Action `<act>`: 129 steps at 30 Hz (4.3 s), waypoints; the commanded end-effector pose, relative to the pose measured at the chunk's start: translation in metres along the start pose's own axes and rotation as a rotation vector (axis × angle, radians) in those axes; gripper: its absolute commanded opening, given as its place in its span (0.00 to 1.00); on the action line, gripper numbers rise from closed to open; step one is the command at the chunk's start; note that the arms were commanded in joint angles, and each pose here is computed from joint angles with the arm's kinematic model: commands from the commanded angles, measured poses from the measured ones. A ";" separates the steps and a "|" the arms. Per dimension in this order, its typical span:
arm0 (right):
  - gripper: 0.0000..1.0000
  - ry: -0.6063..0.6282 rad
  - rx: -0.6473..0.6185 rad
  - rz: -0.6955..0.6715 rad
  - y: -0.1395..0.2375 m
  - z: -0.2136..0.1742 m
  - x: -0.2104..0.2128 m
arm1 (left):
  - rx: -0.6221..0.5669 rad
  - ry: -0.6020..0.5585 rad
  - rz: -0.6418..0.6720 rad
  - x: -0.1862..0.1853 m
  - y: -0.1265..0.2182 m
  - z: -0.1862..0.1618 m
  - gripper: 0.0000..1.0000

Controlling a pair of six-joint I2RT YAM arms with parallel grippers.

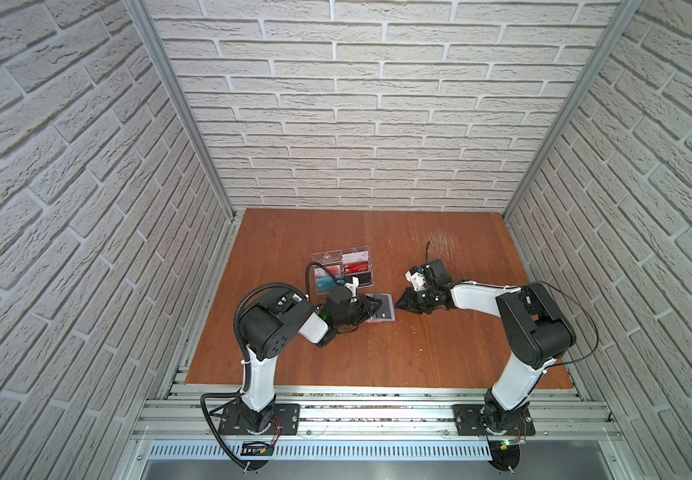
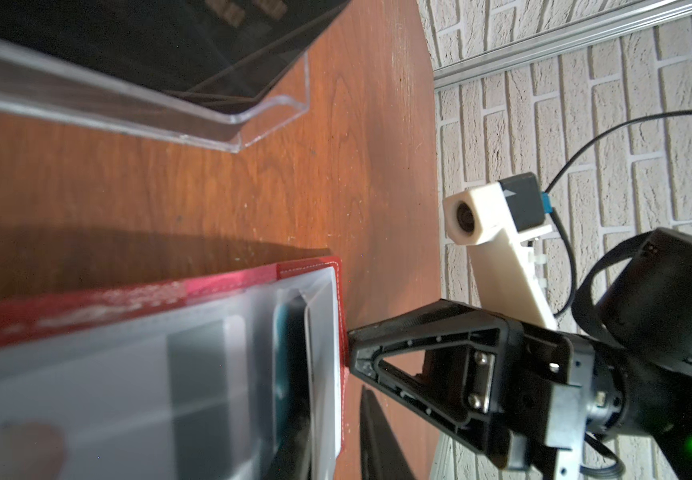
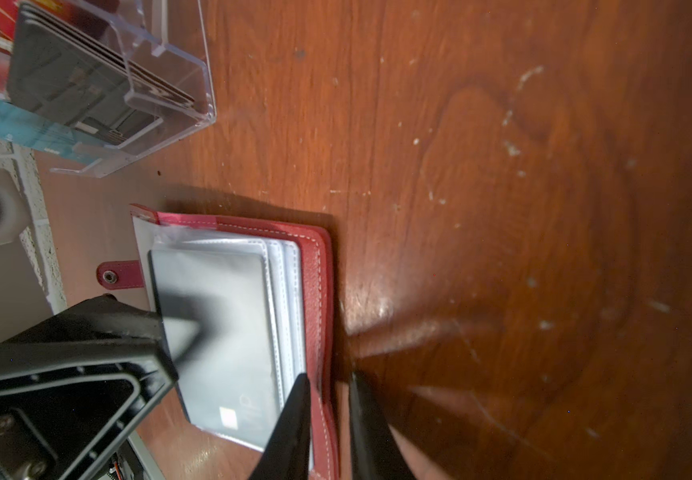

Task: Take the credit cards out of the card holder

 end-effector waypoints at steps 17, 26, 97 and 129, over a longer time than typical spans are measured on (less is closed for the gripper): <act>0.22 0.149 -0.024 -0.126 0.005 -0.006 0.022 | -0.024 -0.033 -0.085 -0.016 0.004 0.002 0.22; 0.21 0.229 0.031 -0.318 -0.007 -0.010 0.029 | -0.023 -0.034 -0.092 -0.019 0.002 0.001 0.21; 0.15 0.287 0.154 -0.468 -0.029 -0.013 0.032 | 0.061 -0.232 0.117 -0.017 0.053 0.009 0.00; 0.76 0.345 -0.077 -0.334 0.022 -0.014 0.058 | -0.004 -1.257 0.438 -0.146 0.122 0.042 0.00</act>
Point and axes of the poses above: each gripper's point midway between its finger pads, its own y axis back along the fingers, its own x axis along the line the jaws close on, z = x × y, the point moved 9 cm from there along y, back along the fingers, and after that the axes turned 8 degrees about y, right-handed, at the moved point
